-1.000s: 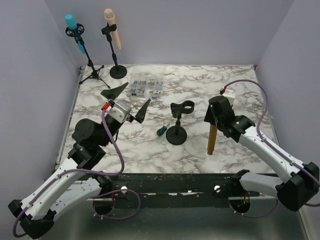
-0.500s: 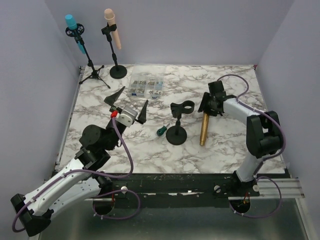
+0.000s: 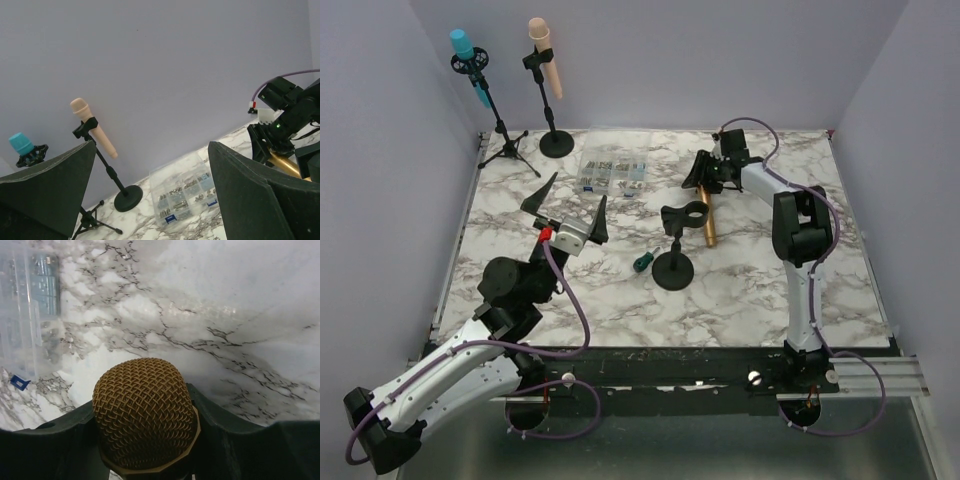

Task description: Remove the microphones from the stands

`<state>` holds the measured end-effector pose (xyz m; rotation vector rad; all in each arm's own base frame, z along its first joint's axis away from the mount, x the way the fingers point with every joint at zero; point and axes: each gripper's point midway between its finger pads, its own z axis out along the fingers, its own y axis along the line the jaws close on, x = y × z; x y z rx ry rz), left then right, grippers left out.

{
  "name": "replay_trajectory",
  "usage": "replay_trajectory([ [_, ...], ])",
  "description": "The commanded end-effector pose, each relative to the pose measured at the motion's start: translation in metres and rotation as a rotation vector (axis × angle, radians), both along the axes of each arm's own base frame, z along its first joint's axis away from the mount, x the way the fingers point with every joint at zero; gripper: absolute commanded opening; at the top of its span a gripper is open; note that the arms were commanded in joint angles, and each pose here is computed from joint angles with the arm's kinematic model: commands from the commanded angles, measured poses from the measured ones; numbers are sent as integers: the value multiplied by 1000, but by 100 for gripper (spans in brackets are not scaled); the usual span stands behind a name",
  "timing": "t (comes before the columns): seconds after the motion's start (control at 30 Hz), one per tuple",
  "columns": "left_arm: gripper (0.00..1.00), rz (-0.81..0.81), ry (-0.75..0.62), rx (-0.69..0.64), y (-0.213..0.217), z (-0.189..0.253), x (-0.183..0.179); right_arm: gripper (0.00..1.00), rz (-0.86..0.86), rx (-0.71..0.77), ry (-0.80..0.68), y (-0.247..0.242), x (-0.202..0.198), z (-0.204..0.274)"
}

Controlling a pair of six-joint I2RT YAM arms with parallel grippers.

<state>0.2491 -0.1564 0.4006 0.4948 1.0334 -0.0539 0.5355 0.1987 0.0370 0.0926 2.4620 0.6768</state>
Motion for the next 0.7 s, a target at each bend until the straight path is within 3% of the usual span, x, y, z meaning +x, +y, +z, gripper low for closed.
replay_trajectory([
  [0.0, 98, 25, -23, -12, 4, 5, 0, 7, 114, 99, 47, 30, -8, -15],
  [0.33, 98, 7, -4, -11, -2, 1, 6, 20, 168, 105, 66, 69, -16, -34],
  [0.67, 98, 8, -4, 7, -2, 1, 6, 75, 125, -99, 79, 59, -26, -67],
])
